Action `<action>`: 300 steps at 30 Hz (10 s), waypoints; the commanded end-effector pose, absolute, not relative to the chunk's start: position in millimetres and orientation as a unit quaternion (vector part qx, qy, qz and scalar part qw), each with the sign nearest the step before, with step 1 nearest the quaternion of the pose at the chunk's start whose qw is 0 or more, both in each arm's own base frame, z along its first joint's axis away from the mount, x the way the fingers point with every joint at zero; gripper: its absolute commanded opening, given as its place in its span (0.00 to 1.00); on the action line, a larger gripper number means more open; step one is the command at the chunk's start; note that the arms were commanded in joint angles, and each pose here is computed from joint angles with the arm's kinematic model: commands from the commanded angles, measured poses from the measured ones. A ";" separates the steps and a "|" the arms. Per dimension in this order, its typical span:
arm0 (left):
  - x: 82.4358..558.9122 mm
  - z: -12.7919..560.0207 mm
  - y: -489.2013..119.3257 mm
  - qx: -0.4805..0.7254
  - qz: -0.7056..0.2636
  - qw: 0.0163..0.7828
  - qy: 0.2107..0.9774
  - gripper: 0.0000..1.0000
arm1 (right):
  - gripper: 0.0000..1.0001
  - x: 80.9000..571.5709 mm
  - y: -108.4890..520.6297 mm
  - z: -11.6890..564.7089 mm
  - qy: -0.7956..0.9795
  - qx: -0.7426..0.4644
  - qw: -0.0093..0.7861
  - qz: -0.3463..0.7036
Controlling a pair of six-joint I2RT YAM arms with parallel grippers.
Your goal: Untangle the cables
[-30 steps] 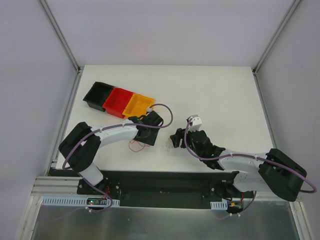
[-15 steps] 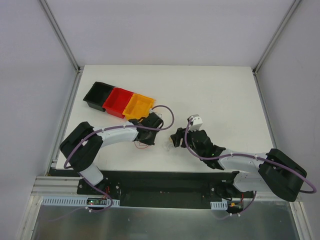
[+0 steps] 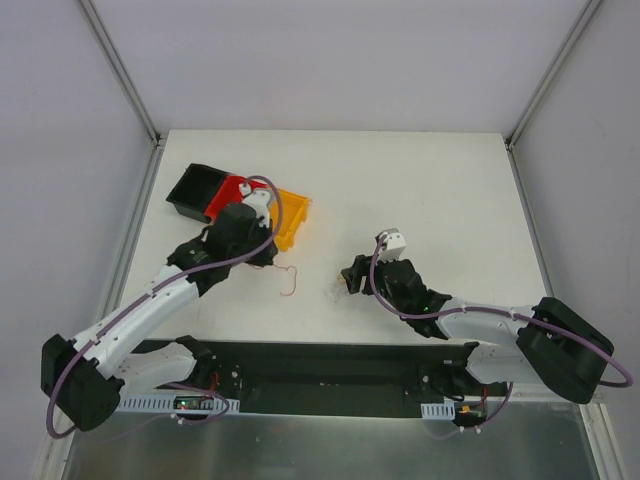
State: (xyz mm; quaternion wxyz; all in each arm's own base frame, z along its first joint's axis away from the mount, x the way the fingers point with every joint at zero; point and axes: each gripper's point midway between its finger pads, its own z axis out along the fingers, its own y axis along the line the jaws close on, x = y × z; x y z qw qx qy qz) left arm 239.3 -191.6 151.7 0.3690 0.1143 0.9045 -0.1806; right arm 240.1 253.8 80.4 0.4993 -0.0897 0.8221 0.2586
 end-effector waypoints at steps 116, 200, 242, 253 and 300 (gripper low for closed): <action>192.9 82.7 -350.1 0.479 -0.151 0.139 0.854 0.45 | 0.69 249.9 180.1 79.9 0.802 0.121 0.492 0.317; 196.9 427.5 -252.8 0.308 -0.212 0.631 0.680 0.00 | 0.04 299.6 242.4 48.2 0.865 0.086 0.437 0.230; 181.2 452.8 -250.3 0.200 -0.309 0.558 0.743 0.00 | 0.86 196.0 342.1 302.6 0.597 -0.238 0.619 0.451; 152.3 578.4 -240.9 0.198 -0.425 0.628 0.620 0.00 | 0.40 290.7 324.0 209.4 0.717 -0.102 0.644 0.247; 387.7 370.0 -17.6 -0.117 -0.051 0.566 0.814 0.00 | 0.35 346.2 220.6 129.6 0.798 0.071 0.554 0.226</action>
